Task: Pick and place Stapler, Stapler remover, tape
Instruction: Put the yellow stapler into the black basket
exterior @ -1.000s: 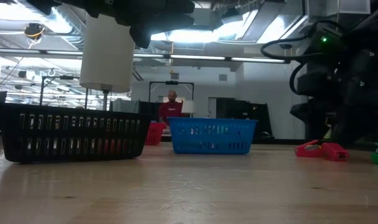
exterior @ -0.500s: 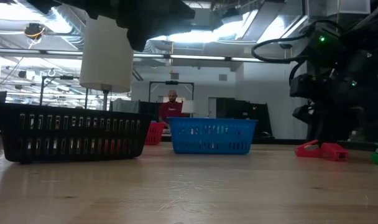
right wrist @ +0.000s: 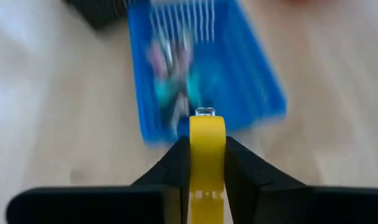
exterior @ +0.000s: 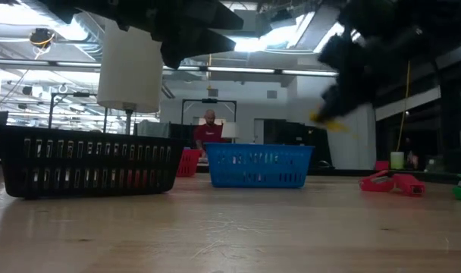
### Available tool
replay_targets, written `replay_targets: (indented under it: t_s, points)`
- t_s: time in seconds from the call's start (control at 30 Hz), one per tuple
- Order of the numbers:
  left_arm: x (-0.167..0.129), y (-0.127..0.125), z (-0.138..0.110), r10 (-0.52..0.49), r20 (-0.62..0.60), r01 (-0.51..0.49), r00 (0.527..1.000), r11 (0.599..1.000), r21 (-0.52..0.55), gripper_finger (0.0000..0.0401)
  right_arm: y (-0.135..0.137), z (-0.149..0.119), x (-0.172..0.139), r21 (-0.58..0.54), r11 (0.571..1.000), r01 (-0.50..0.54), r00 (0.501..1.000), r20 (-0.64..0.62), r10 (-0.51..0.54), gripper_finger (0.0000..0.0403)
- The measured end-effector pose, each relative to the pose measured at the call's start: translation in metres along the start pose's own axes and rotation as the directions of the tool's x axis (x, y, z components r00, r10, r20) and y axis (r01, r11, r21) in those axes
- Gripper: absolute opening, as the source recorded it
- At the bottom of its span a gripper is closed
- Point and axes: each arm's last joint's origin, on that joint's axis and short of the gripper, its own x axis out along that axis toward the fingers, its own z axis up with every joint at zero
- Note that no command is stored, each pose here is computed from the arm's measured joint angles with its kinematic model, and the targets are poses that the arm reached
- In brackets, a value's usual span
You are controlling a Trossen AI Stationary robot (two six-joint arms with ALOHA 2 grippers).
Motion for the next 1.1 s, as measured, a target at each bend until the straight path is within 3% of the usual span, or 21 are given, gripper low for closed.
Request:
replay_targets:
  t_s: [0.2, 0.53, 0.87, 1.1]
  points:
    - [0.0, 0.001, 0.0, 0.022, 0.005, -0.022, 1.0, 1.0, 0.016, 0.0252, 0.005, 0.029, -0.004, -0.035, 0.999, -0.033, 0.96, 0.276, 0.042, 0.0066]
    - [0.011, 0.016, 0.0, 0.082, 0.022, -0.082, 0.996, 0.997, 0.001, 0.0265, 0.034, 0.049, 0.015, -0.164, 0.982, -0.093, 0.824, 0.541, 0.169, 0.0066]
    - [0.014, 0.014, 0.004, 0.04, 0.089, -0.047, 0.995, 0.996, 0.082, 0.0264, 0.043, 0.061, 0.032, -0.272, 0.947, -0.169, 0.797, 0.528, 0.294, 0.0066]
    - [0.015, 0.014, 0.007, -0.03, 0.097, 0.023, 0.995, 0.997, 0.08, 0.024, 0.046, 0.071, 0.039, -0.316, 0.936, -0.155, 0.807, 0.506, 0.305, 0.0066]
